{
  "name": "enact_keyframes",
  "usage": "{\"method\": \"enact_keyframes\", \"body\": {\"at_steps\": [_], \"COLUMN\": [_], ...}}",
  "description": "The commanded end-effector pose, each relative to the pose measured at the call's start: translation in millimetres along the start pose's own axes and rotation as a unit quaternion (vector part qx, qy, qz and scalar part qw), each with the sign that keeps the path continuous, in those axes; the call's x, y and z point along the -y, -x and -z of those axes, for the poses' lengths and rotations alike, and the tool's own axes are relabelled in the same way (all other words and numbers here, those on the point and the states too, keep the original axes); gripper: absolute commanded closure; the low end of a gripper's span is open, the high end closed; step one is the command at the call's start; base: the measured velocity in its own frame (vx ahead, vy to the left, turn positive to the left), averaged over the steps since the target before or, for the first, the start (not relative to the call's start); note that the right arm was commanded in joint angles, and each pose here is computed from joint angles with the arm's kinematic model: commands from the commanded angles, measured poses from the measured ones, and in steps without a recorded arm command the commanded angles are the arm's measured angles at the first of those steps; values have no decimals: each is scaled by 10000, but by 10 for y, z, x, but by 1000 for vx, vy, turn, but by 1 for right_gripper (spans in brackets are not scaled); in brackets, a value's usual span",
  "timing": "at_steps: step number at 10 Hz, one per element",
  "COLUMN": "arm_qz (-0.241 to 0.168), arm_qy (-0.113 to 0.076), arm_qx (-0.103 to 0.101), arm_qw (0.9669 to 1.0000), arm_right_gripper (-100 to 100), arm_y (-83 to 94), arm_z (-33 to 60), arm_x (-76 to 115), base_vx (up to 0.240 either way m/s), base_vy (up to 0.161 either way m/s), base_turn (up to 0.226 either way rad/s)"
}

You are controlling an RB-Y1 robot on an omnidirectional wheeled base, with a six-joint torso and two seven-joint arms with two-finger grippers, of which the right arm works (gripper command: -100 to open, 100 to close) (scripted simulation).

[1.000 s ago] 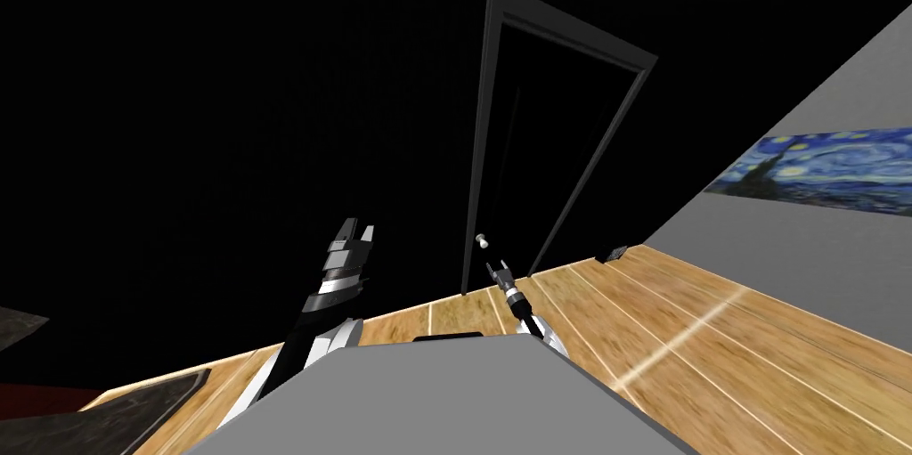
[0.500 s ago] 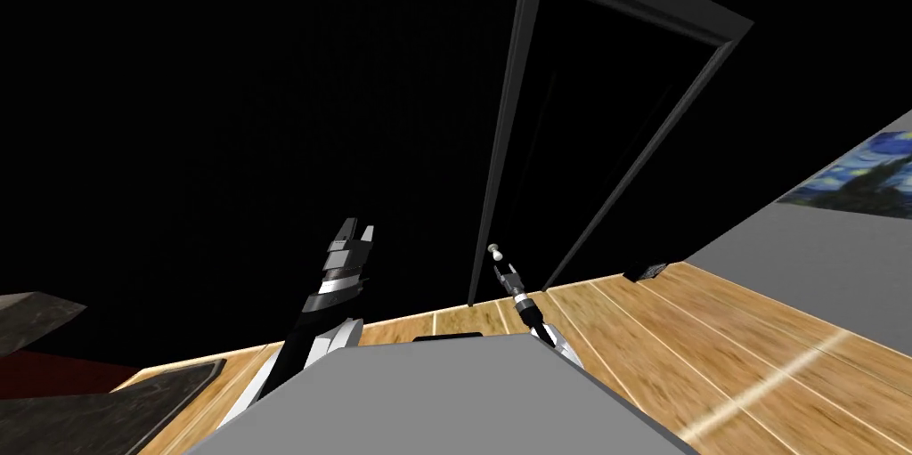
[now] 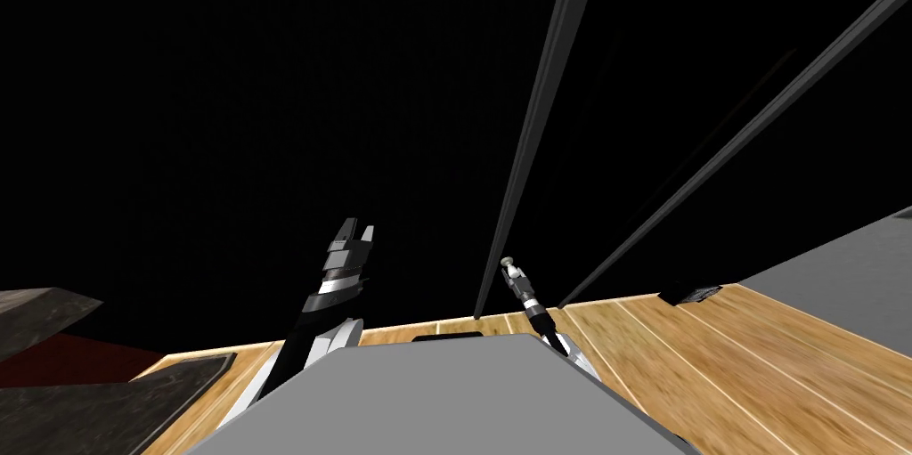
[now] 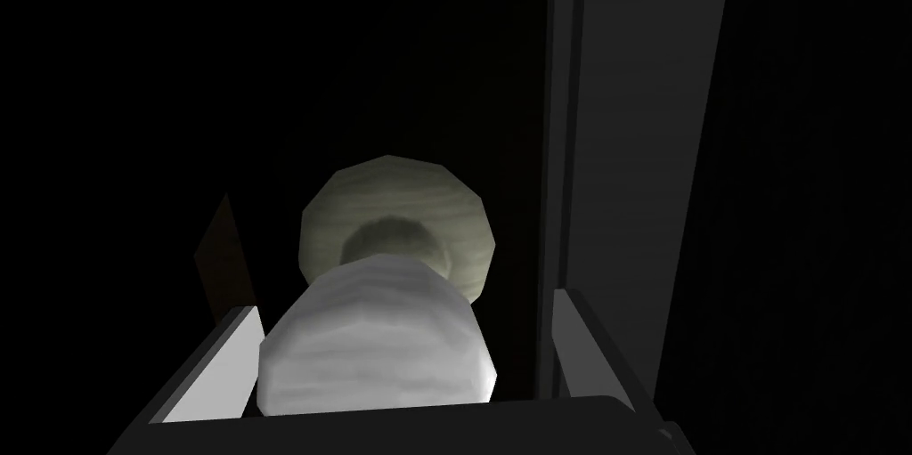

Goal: Pull the door open

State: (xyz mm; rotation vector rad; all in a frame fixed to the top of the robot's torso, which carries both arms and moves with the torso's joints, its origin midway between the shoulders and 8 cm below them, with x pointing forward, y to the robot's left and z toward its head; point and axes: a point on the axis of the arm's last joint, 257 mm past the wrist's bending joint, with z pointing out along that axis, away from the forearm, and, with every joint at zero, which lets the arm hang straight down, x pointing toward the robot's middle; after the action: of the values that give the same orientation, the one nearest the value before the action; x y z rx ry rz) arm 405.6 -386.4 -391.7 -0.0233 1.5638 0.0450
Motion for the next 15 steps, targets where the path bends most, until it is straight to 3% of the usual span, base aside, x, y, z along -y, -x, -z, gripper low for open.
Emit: {"method": "enact_keyframes", "body": {"at_steps": [1, 6, 11, 15], "arm_qz": [6, 6, -555, -1025], "arm_qy": [6, 6, -57, -96], "arm_qx": [-3, -3, 21, 55], "arm_qw": [10000, 10000, 9984, 9947], "arm_right_gripper": [100, 100, 100, 100], "arm_y": [-5, -5, 7, 21], "arm_z": [-2, -2, -26, -48], "arm_x": [-9, -9, 14, 20], "base_vx": [-7, -14, -38, -40], "base_vy": [-6, -5, -19, -17], "base_turn": [-27, 2, 39, 41]}}
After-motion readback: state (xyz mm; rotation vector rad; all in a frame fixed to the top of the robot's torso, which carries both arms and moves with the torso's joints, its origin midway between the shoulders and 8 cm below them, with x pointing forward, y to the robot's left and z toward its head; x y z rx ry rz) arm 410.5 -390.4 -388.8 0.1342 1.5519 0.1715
